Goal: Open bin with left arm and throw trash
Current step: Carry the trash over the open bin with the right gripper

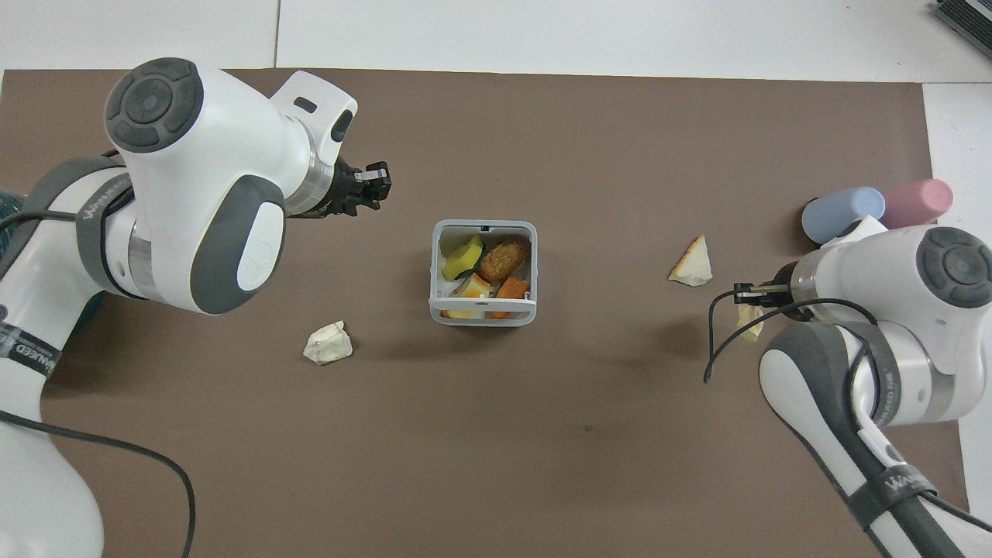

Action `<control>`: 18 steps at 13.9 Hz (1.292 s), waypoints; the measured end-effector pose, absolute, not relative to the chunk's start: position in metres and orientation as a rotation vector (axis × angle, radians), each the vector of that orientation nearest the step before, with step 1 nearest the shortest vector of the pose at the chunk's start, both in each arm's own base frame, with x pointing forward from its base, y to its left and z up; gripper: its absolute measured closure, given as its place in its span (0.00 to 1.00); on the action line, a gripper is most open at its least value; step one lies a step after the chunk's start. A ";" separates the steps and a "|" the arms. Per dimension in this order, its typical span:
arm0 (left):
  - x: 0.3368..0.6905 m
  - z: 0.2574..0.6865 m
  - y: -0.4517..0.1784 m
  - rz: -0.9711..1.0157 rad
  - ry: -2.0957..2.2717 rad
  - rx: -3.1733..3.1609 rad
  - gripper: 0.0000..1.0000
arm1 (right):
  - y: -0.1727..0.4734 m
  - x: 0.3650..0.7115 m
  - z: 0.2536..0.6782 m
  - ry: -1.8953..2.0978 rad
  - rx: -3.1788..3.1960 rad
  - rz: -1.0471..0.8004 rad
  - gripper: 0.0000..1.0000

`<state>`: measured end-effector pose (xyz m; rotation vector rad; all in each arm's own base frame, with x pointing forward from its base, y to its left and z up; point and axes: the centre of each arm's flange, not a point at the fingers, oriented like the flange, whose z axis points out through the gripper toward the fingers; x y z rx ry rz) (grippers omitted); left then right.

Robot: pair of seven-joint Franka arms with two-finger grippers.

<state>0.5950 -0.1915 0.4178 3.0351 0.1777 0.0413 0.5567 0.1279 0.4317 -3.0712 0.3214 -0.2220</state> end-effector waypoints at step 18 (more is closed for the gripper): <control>0.484 0.310 -0.174 -0.045 -0.583 3.027 0.50 | 0.367 0.567 0.409 0.625 -2.780 -0.250 0.70</control>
